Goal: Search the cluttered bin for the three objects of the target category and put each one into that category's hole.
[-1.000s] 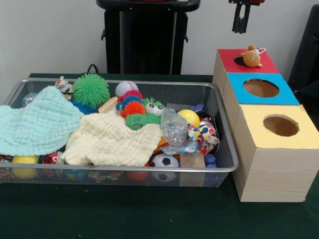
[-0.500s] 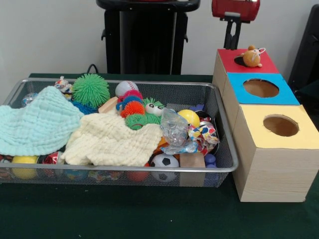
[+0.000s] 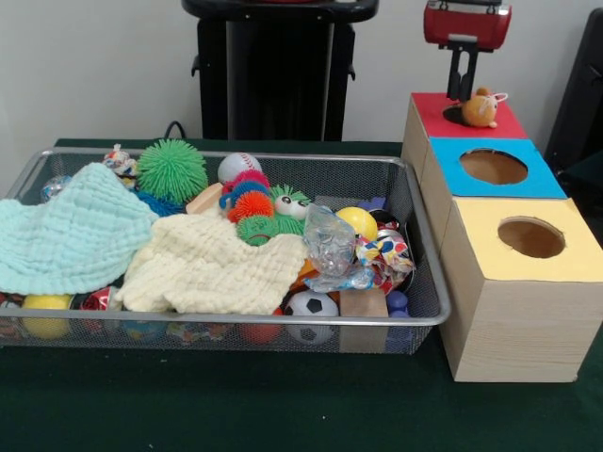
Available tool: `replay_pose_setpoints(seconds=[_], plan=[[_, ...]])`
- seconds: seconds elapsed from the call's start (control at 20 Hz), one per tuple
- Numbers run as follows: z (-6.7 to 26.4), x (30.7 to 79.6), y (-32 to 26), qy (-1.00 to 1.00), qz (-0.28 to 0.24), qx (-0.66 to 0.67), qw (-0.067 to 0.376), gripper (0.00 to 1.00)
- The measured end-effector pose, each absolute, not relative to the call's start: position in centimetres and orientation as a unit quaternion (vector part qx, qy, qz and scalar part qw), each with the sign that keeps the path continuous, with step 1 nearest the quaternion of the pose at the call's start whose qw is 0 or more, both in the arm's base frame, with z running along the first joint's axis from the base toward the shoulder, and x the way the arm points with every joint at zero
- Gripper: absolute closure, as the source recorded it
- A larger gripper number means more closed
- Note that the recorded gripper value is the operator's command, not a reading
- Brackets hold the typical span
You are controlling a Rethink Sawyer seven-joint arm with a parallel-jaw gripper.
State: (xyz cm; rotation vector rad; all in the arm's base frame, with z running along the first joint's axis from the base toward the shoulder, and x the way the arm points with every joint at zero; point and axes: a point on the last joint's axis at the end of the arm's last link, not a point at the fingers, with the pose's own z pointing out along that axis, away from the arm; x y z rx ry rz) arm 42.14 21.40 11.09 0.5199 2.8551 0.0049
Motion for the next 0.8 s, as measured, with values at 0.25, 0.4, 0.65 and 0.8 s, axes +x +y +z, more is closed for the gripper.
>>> replay_pose_setpoints(seconds=[0.25, 0.4, 0.65, 0.8], plan=[[11.9, 41.5, 23.3, 0.979, 0.006, 0.164, 0.125, 1.00], [12.6, 41.0, 24.6, 0.980, 0.009, 0.158, 0.123, 1.00], [13.4, 40.4, 26.0, 0.982, 0.012, 0.154, 0.112, 1.00], [13.4, 40.1, 26.4, 0.982, 0.012, 0.155, 0.103, 1.00]])
